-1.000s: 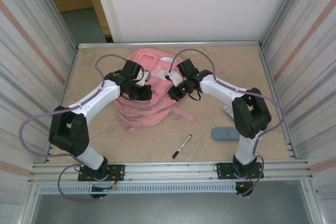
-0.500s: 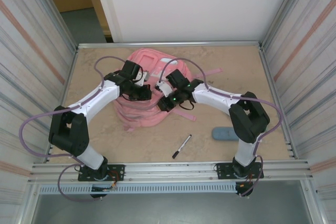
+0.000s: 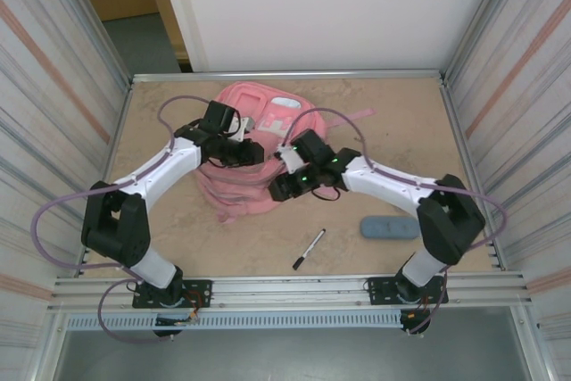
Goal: Pack the student bag
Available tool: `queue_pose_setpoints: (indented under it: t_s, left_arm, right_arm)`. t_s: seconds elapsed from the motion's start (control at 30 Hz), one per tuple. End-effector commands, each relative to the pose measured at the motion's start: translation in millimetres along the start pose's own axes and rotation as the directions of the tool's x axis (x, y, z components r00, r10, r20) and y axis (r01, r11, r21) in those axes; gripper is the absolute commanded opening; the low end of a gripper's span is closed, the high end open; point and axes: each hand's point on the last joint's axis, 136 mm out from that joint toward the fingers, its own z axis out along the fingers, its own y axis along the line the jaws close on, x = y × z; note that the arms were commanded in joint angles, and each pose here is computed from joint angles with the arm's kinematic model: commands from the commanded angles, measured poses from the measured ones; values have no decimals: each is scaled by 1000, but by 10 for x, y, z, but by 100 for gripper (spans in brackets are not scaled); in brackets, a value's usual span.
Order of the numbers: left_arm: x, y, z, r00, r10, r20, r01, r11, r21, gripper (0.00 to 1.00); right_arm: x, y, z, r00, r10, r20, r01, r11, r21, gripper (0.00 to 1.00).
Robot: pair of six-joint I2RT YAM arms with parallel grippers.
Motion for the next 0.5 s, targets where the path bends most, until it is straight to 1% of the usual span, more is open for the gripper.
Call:
queue_pose_setpoints:
  t_s: [0.0,0.13,0.2,0.27,0.33,0.4,0.47]
  left_arm:
    - [-64,-120,-257,997,-7,78,4,999,35,42]
    - [122,-148,-342,994,-74,82,74,997,5,47]
    - [303,-226,-311,996,-59,69,60,998,-10,49]
    - [501,-249,-235,998,-46,47,48,998,-49,52]
    - [662,-217,-142,997,-68,19,70,993,-92,55]
    - [729,-164,-81,996,-86,5,86,986,-139,56]
    - [731,-80,-56,996,-85,12,86,974,-208,56]
  right_arm:
    - [-55,-226,-304,993,87,73,-92,994,62,51]
    - [-158,-422,-466,978,146,146,-162,980,111,54]
    - [-215,-465,-466,964,204,171,-225,968,110,54]
    - [-281,-471,-439,947,257,191,-278,956,96,55]
    - [-327,-476,-387,933,301,195,-321,944,78,54]
    - [-384,-486,-355,925,317,210,-338,939,69,54]
    - [-426,-479,-334,922,323,215,-342,938,57,54]
